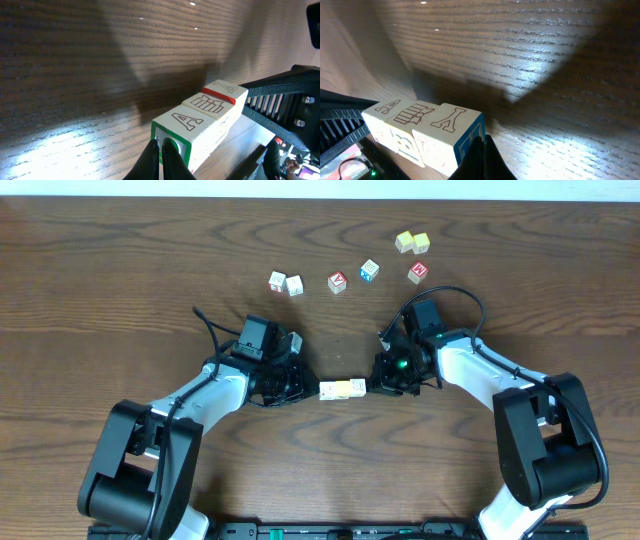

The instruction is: Lift 3 blocks

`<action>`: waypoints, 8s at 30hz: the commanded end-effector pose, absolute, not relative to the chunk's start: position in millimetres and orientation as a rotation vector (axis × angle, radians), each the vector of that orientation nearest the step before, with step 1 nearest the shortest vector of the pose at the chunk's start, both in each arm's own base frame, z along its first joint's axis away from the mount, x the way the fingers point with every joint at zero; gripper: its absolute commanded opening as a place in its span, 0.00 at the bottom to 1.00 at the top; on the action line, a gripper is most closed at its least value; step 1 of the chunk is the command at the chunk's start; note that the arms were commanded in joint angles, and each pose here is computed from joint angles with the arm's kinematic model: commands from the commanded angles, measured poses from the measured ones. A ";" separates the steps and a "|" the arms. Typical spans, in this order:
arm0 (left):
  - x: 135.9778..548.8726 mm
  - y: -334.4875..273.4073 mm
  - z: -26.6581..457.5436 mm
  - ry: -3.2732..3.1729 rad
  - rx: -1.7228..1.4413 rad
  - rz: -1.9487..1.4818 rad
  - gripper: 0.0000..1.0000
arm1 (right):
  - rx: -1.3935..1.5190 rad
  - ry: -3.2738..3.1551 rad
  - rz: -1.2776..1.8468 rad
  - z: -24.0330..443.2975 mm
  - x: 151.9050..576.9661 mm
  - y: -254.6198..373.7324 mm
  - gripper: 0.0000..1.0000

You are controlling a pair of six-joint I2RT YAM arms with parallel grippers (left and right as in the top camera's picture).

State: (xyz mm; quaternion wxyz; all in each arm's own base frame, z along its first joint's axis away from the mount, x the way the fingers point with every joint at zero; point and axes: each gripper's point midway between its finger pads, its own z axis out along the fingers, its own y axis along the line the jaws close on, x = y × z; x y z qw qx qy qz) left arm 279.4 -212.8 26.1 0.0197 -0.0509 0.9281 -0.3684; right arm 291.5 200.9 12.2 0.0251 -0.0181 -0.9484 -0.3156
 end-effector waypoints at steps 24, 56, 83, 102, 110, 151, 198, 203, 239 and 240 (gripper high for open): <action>267.6 -237.8 59.3 2.818 -0.037 -1.324 0.07 | 0.151 -2.800 -1.267 67.8 271.4 248.2 0.01; 266.4 -239.0 85.4 2.762 -0.027 -1.342 0.07 | 0.230 -2.873 -1.308 109.5 262.6 254.3 0.01; 265.0 -238.0 113.4 2.684 0.017 -1.350 0.07 | 0.230 -2.935 -1.166 96.5 256.7 253.9 0.01; 264.7 -237.1 112.0 2.691 0.011 -1.341 0.07 | 0.232 -2.929 -1.210 100.8 259.7 257.8 0.01; 264.8 -237.1 112.0 2.691 0.011 -1.340 0.07 | 0.230 -2.930 -1.216 101.3 260.7 258.4 0.01; 265.6 -236.4 111.2 2.691 0.007 -1.331 0.07 | 0.219 -2.928 -1.215 101.4 260.6 258.5 0.01; 267.8 -235.2 109.8 2.695 -0.019 -1.316 0.07 | 0.220 -2.929 -1.215 101.3 260.6 258.5 0.01; 267.8 -235.2 109.6 2.696 -0.020 -1.315 0.07 | 0.221 -2.929 -1.215 101.3 260.6 258.5 0.01; 267.8 -235.2 109.4 2.696 -0.020 -1.315 0.07 | 0.221 -2.929 -1.215 101.3 260.6 258.5 0.01; 267.8 -235.2 109.4 2.696 -0.020 -1.315 0.07 | 0.221 -2.929 -1.215 101.3 260.6 258.5 0.01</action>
